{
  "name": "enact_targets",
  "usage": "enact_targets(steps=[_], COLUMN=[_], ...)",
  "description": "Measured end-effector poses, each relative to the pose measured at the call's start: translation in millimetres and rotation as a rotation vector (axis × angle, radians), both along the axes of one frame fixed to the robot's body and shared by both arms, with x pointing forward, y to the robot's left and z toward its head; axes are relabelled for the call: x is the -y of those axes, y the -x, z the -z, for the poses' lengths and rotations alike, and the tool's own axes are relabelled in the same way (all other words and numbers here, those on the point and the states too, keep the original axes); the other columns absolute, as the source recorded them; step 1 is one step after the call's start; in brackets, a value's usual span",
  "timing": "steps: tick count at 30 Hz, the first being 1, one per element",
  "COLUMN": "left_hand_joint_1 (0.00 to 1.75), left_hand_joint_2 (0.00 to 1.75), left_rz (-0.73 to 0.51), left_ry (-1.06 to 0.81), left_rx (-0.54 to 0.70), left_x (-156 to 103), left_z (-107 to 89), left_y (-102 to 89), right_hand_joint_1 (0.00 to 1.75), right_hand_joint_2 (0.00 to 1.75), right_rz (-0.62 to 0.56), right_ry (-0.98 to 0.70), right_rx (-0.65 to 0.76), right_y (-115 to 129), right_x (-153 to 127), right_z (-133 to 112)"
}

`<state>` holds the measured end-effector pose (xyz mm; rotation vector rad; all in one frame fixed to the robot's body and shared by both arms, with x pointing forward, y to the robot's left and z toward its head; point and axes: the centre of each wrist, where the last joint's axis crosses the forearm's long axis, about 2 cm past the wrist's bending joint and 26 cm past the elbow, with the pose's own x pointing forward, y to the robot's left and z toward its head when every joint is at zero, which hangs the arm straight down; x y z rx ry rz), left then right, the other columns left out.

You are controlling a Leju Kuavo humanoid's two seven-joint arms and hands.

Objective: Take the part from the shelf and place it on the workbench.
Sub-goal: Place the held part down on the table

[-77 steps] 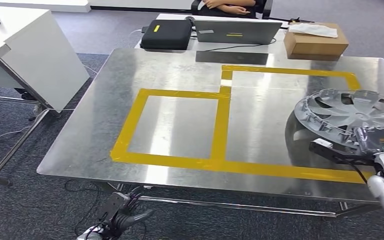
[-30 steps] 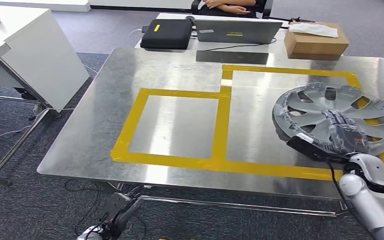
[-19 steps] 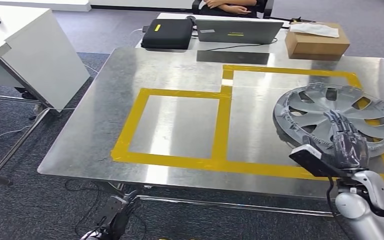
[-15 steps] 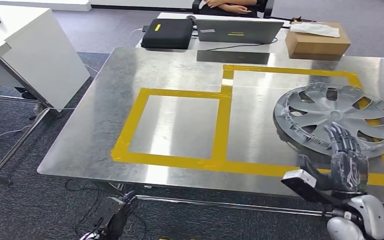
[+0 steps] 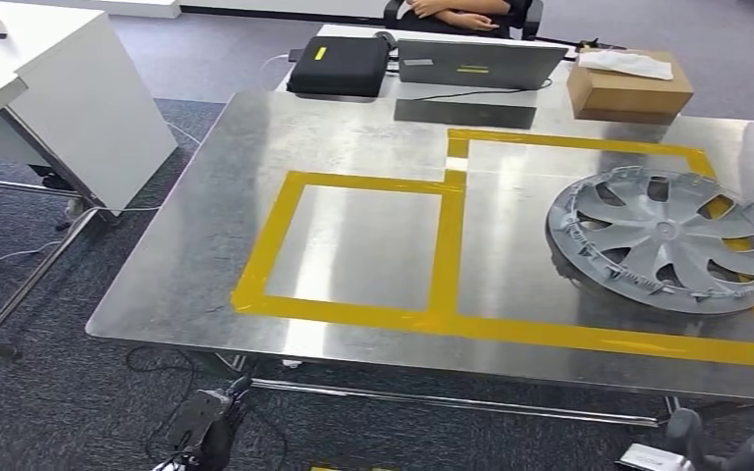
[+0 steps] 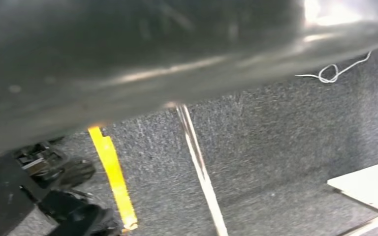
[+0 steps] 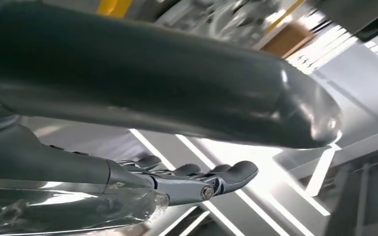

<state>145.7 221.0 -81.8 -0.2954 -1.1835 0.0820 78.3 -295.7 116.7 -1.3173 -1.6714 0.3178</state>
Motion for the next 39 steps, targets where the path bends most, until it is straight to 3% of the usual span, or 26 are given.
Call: enact_targets(steps=[7,15,21,29,39], left_hand_joint_1=[0.0,0.0,0.0,0.0,0.0], left_hand_joint_2=[0.0,0.0,0.0,0.0,0.0], left_rz=[-0.01,-0.023,-0.04,-0.043,-0.064], left_ry=[-0.02,-0.016,-0.018,-0.023,-0.054], left_rx=[-0.006,-0.009,-0.018,-0.015,-0.046], left_x=[0,-1,-3,-4,-3], left_z=[0.7,1.1,2.3,1.9,6.0], left_y=[1.6,2.5,5.6,3.9,17.7], right_hand_joint_1=[0.0,0.0,0.0,0.0,0.0], right_hand_joint_2=[0.0,0.0,0.0,0.0,0.0], right_rz=[0.224,0.377,0.534,0.589,0.677], right_ry=[-0.132,-0.297,-0.475,-0.539,-0.757], right_rx=[-0.07,-0.185,-0.391,-0.471,-0.869], right_y=[23,38,52,60,73], right_x=[29,32,22,13,-36], right_z=[26,66,130,150,207])
